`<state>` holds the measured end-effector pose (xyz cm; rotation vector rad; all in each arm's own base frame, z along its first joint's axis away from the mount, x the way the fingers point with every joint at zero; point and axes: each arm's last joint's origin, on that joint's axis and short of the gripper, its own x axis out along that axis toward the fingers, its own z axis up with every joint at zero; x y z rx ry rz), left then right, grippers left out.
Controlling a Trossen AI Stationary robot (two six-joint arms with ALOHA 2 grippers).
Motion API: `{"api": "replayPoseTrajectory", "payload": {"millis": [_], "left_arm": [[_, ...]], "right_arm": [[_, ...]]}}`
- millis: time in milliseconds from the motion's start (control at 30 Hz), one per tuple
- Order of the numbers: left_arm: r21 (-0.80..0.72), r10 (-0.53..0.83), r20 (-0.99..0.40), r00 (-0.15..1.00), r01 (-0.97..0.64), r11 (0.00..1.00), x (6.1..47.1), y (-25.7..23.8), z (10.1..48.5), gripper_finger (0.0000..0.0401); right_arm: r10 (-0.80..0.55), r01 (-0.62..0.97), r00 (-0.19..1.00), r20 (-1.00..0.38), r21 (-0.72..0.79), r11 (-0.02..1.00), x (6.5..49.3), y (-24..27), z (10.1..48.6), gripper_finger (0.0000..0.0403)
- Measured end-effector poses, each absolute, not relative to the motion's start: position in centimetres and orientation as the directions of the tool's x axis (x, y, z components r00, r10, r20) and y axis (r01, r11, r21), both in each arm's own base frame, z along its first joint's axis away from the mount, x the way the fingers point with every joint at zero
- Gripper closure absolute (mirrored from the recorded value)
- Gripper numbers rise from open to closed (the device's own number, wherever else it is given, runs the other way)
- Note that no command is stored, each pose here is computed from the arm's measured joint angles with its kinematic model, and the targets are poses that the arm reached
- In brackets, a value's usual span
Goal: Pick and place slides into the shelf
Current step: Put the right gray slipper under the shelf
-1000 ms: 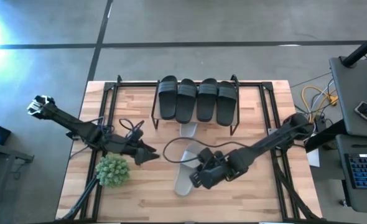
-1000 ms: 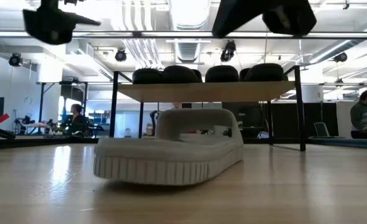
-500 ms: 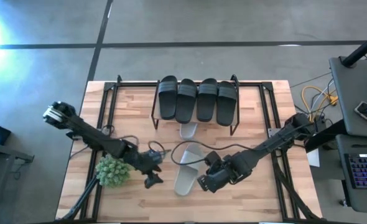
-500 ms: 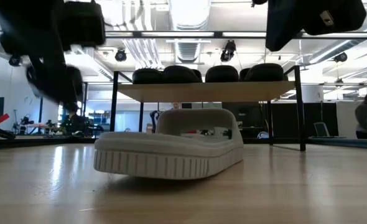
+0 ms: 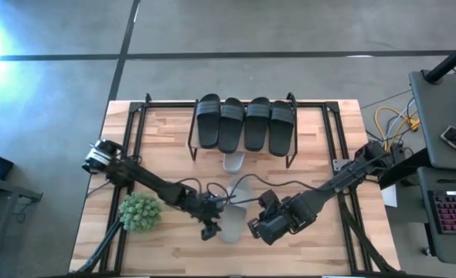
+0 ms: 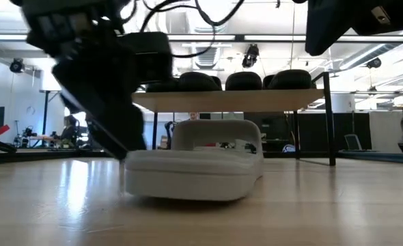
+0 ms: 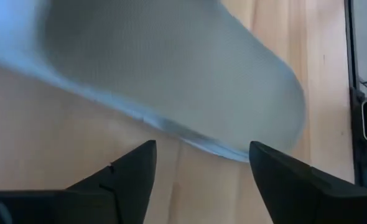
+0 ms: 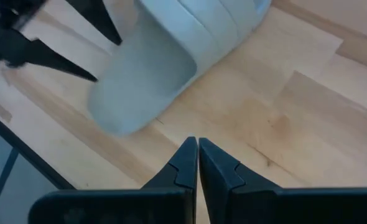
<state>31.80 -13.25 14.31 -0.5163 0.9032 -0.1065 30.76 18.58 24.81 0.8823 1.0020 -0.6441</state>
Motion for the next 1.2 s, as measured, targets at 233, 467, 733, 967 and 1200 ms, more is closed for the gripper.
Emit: {"api": "replayPoseTrajectory", "payload": {"millis": [233, 467, 733, 967, 1200], "left_arm": [[-0.431, -0.263, -0.719, 0.644, -0.116, 0.895, 33.7, -11.7, 14.6, 0.0183], [-0.282, -0.13, -0.841, 0.525, -0.22, 0.934, 31.6, -10.1, 15.1, 0.0185], [0.005, 0.049, -0.794, 0.605, -0.074, 0.997, 31.7, -9.3, 15.7, 0.0257], [0.091, 0.079, -0.737, 0.671, -0.018, 0.996, 32.7, -8.0, 16.3, 0.0391], [0.045, 0.057, -0.674, 0.736, -0.037, 0.998, 34.5, -6.9, 16.4, 0.0389]], "right_arm": [[-0.074, 0.803, 0.415, -0.907, 0.327, 0.498, 30.8, 18.6, 24.8, 0.0394], [-0.076, 0.799, 0.41, -0.909, 0.318, 0.511, 30.7, 18.6, 24.8, 0.0394], [-0.095, 0.807, 0.379, -0.92, 0.279, 0.52, 30.3, 18.5, 24.4, 0.0394], [-0.094, 0.807, 0.38, -0.92, 0.28, 0.52, 30.3, 18.5, 24.4, 0.0394], [-0.095, 0.806, 0.378, -0.921, 0.277, 0.523, 30.3, 18.5, 24.4, 0.0394]]}}
